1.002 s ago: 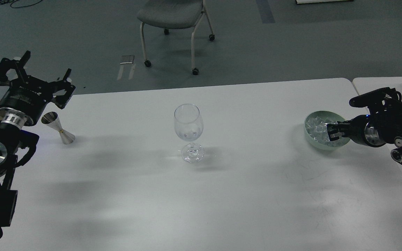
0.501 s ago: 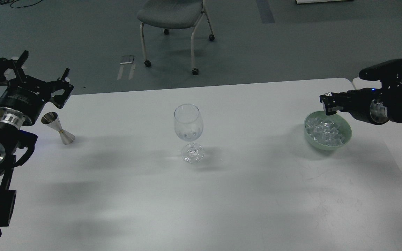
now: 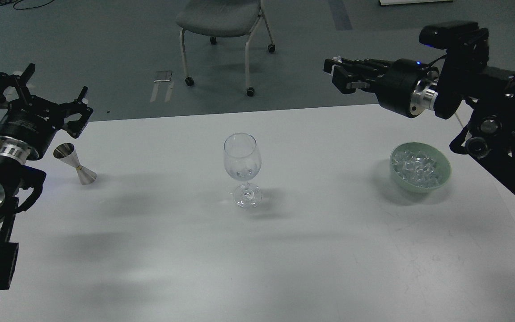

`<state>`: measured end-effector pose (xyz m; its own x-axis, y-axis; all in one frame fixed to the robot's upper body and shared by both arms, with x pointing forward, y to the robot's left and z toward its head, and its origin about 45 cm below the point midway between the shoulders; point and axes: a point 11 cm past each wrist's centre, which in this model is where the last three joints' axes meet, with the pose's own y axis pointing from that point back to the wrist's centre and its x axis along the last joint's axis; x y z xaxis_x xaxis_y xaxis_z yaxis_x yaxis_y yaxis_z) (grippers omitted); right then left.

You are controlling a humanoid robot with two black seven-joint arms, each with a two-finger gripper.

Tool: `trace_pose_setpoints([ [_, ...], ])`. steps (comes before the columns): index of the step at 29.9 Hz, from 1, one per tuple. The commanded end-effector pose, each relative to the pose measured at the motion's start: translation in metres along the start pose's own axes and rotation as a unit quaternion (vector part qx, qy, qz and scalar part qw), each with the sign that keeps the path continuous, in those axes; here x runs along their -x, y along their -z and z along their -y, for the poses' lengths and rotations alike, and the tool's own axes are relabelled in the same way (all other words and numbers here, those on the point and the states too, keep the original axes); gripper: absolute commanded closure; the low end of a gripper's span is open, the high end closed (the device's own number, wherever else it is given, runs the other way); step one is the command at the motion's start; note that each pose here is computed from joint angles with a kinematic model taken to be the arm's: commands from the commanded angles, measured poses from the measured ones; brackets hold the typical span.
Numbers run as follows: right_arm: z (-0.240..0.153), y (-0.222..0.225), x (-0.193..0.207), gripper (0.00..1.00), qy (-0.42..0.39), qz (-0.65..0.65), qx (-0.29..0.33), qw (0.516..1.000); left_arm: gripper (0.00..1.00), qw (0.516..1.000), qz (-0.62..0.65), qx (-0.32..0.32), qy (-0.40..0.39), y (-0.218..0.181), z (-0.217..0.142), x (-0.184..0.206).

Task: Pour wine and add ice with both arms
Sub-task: 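Lift the ice with the right gripper and move over the glass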

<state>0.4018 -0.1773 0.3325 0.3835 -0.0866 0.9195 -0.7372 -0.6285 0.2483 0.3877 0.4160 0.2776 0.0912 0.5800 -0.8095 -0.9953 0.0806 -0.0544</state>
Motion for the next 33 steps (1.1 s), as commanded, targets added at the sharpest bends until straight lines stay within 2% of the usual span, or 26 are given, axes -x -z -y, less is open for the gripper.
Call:
trace_pose_setpoints([
  [1, 0.020, 0.035, 0.005, 0.97, 0.001, 0.013, -0.046, 0.999, 0.02, 1.000, 0.007, 0.003, 0.000, -0.007, -0.001, 0.000],
  [5, 0.040, 0.074, 0.028, 0.96, 0.023, 0.024, -0.091, 0.995, 0.02, 1.000, 0.008, 0.004, -0.002, -0.008, -0.002, 0.000],
  [12, 0.049, 0.098, 0.054, 0.96, 0.054, 0.021, -0.118, 0.991, 0.02, 1.000, 0.011, 0.005, -0.003, -0.012, -0.003, -0.001],
  [21, 0.062, 0.110, 0.071, 0.96, 0.077, 0.012, -0.117, 0.990, 0.02, 1.000, 0.009, 0.005, -0.004, -0.010, -0.004, -0.002],
  [33, 0.065, 0.110, 0.071, 0.94, 0.082, -0.007, -0.106, 0.991, 0.02, 1.000, 0.008, 0.006, -0.005, -0.011, -0.004, -0.003],
])
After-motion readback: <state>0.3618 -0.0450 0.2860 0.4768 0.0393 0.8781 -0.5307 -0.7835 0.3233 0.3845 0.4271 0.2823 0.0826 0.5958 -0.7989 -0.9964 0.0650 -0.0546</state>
